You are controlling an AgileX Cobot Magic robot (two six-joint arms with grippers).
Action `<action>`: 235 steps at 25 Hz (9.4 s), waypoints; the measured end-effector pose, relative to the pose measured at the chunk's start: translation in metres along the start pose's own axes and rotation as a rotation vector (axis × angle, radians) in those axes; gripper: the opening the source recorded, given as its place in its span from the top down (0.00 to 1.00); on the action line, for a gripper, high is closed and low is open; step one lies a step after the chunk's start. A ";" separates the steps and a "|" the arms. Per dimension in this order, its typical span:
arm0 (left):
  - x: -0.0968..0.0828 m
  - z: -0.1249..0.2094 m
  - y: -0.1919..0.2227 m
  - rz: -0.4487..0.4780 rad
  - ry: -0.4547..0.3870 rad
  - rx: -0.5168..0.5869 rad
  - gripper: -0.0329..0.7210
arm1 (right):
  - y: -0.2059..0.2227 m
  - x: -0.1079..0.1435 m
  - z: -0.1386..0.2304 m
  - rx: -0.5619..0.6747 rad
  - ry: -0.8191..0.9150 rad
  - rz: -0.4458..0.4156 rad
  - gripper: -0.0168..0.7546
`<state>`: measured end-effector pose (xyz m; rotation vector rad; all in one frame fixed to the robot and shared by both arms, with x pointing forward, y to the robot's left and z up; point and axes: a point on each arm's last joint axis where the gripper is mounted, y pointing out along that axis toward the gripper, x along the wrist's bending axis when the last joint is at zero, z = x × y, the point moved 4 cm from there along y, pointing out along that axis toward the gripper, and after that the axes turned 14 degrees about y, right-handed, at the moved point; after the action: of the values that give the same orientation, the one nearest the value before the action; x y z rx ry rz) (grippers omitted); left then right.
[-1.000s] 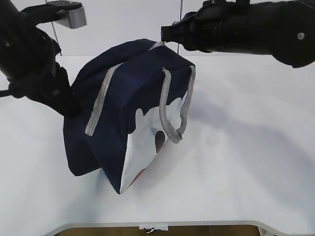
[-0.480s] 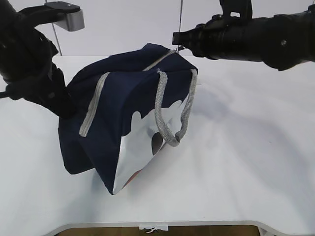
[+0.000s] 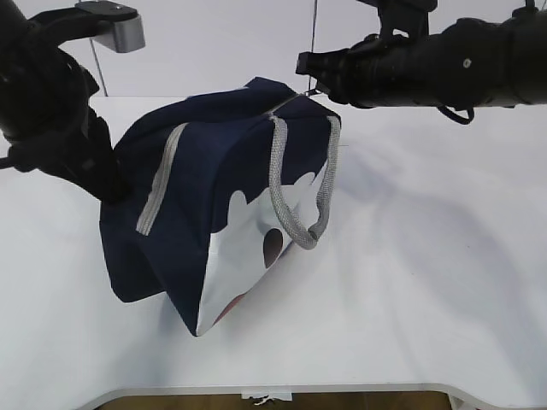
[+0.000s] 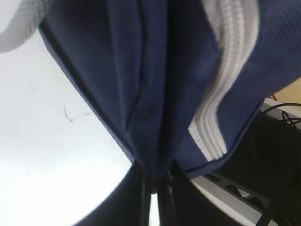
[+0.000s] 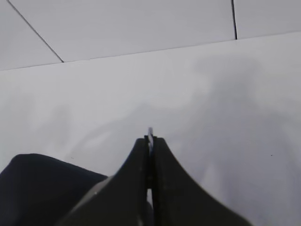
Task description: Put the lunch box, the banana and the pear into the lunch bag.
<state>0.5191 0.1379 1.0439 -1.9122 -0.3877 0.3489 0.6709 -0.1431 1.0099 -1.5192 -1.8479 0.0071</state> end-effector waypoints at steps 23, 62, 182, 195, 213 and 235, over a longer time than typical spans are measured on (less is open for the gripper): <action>-0.001 -0.002 -0.008 0.000 -0.059 0.005 0.52 | -0.011 0.026 -0.011 0.279 0.063 0.050 0.98; 0.048 -0.091 0.012 0.060 -0.222 -0.246 0.38 | -0.016 0.043 0.000 0.385 0.114 -0.067 0.98; 0.071 -0.069 -0.022 -0.206 -0.256 -0.079 0.42 | -0.105 -0.017 -0.011 0.784 -0.263 0.262 0.42; 0.024 -0.044 -0.125 -0.362 -0.208 -0.235 0.39 | -0.192 -0.023 0.014 0.767 -0.254 0.255 0.42; -0.107 0.110 -0.164 -0.457 -0.179 -0.331 0.41 | -0.339 0.000 0.004 0.401 -0.363 0.090 0.42; -0.200 0.236 -0.101 -0.507 -0.114 -0.625 0.48 | -0.405 -0.085 0.147 0.242 -0.366 0.027 0.42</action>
<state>0.2302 0.2851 1.0660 -2.2980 -1.1356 -0.0128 0.2529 -0.2742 1.0344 -1.4399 -2.0193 0.5351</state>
